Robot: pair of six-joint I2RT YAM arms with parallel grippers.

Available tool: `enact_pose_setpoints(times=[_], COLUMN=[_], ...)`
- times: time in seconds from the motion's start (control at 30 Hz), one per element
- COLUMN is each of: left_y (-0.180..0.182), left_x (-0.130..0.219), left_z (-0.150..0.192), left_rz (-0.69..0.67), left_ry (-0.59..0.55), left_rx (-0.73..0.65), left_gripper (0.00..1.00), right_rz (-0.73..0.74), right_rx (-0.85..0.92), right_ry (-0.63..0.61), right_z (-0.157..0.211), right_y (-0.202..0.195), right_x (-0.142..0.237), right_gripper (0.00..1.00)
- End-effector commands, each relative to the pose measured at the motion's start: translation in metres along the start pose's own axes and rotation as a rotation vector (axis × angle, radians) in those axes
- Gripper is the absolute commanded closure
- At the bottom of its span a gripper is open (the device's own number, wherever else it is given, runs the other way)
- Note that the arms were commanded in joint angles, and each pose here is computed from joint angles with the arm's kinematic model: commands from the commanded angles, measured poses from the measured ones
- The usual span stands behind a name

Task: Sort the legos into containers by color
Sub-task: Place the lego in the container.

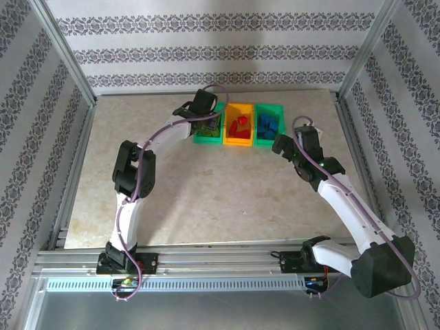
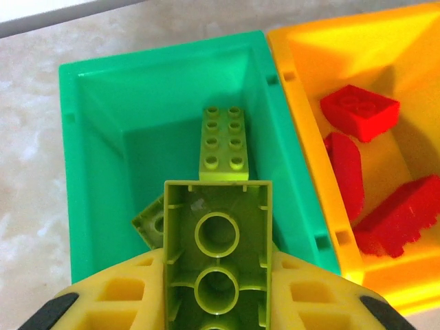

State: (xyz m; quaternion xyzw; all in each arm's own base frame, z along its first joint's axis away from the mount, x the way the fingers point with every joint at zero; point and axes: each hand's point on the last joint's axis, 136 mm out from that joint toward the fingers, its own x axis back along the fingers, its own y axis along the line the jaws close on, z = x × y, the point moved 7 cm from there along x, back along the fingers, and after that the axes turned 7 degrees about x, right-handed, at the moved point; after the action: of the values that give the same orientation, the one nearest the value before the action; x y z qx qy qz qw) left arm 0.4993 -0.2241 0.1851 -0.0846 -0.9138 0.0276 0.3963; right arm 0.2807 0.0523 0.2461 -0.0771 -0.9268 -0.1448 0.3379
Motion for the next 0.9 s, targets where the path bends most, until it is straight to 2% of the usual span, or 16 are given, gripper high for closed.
enact_pose_setpoints(times=[0.0, 0.13, 0.37, 0.53, 0.87], left_y=[0.012, 0.015, 0.019, 0.020, 0.022], left_x=[-0.009, -0.024, -0.035, -0.038, -0.034], left_z=[-0.005, -0.008, -0.016, -0.018, -0.024], left_rz=[-0.053, -0.079, -0.094, -0.102, -0.102], left_ry=[0.033, 0.044, 0.038, 0.034, 0.015], left_rx=[0.036, 0.044, 0.061, 0.069, 0.070], left_gripper=[0.89, 0.87, 0.80, 0.66, 0.53], right_rz=[0.024, 0.021, 0.027, 0.023, 0.024], right_rx=[0.002, 0.001, 0.006, 0.004, 0.000], right_ry=[-0.007, -0.013, -0.018, -0.021, -0.025], right_z=[0.003, 0.002, 0.002, 0.002, 0.004], right_y=[-0.004, -0.004, -0.006, -0.006, -0.007], right_x=[0.004, 0.007, 0.010, 0.011, 0.012], right_gripper=[0.02, 0.02, 0.01, 0.02, 0.02])
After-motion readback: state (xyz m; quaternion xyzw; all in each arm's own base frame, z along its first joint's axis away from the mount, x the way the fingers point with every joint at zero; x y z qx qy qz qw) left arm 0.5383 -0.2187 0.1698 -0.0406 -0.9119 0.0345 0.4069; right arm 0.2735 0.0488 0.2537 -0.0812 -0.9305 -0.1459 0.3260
